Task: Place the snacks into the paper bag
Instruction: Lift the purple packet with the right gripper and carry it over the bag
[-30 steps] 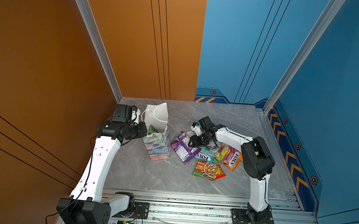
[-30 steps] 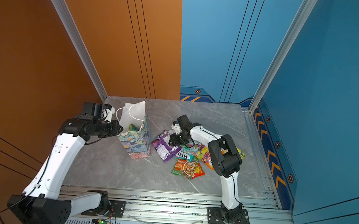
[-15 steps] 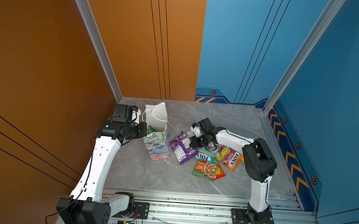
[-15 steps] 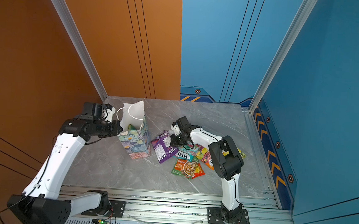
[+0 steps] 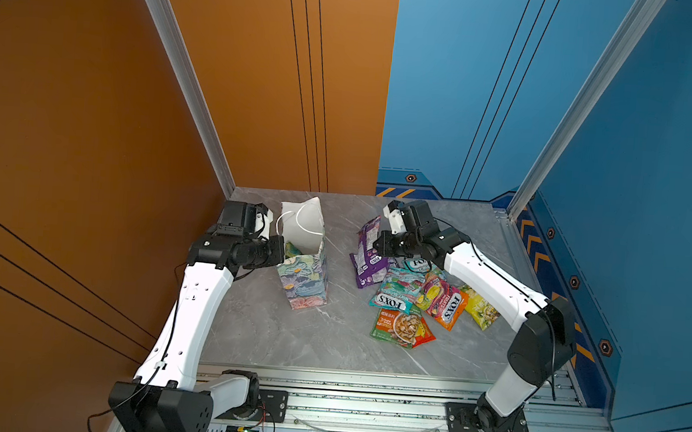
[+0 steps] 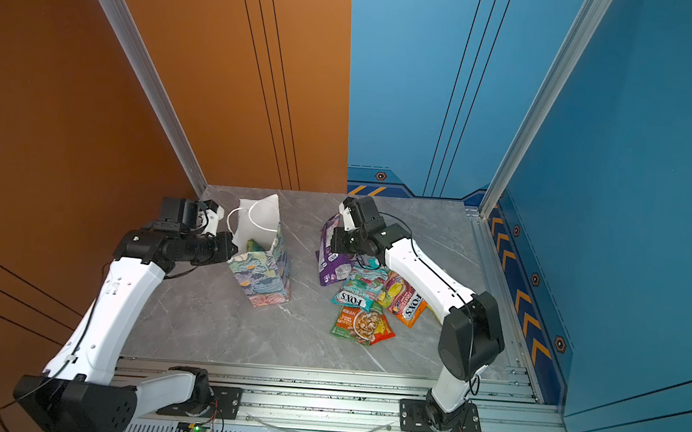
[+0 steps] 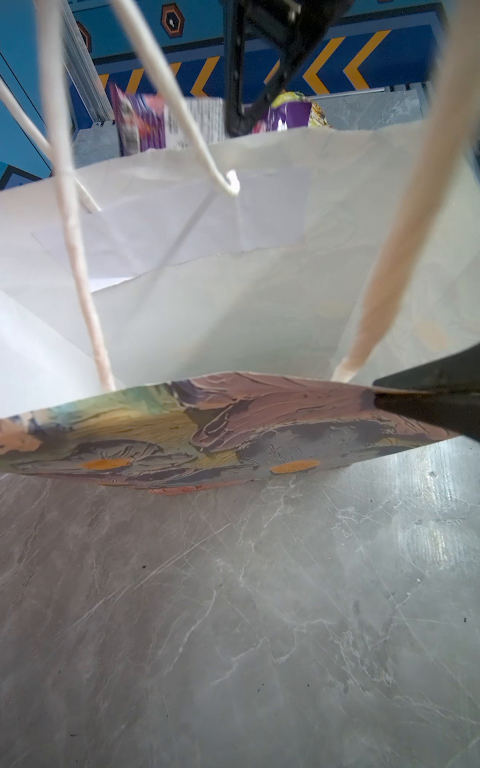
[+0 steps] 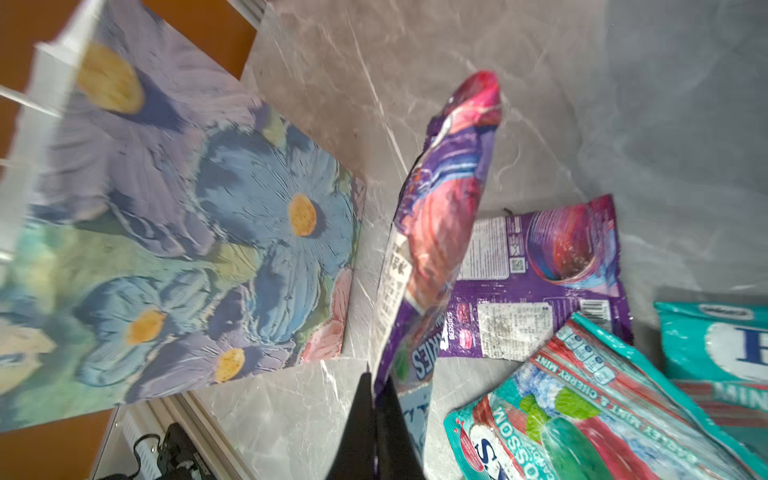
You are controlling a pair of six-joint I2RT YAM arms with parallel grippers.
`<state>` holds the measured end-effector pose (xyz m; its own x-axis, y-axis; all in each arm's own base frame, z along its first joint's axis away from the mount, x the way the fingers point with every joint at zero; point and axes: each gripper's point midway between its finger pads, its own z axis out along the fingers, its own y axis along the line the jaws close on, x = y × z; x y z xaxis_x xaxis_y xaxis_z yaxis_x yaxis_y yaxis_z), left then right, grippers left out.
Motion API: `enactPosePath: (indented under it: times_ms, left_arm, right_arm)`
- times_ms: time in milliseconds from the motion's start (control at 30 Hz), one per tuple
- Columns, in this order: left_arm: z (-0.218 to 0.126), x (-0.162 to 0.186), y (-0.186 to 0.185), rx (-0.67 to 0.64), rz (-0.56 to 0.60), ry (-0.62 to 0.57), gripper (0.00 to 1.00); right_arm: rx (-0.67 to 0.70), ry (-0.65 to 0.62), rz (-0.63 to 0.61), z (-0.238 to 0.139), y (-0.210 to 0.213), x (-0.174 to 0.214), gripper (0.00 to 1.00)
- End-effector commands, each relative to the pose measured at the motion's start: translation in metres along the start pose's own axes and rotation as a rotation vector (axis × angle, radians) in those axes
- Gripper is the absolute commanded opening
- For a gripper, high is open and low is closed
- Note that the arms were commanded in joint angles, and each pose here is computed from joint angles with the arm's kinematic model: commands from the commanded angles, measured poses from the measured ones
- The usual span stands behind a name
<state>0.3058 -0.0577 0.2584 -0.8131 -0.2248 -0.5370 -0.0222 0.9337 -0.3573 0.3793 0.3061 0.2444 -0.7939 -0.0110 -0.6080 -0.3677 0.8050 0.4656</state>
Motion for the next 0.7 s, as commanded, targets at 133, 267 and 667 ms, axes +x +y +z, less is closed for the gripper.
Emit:
enactPosePath:
  times_ms: [133, 267, 667]
  left_arm:
    - [-0.008, -0.002, -0.025, 0.108, 0.066, -0.023, 0.00]
    - [-0.007, -0.003, -0.035, 0.150, 0.096, -0.023, 0.00]
    - [-0.005, 0.002, -0.065, 0.251, 0.225, 0.011, 0.00]
  right_arm:
    - [0.068, -0.281, -0.069, -0.066, 0.048, -0.066, 0.00]
    - [0.075, -0.417, -0.080, -0.085, 0.073, -0.096, 0.00]
    - [0.110, -0.666, -0.127, -0.115, 0.113, -0.157, 0.00]
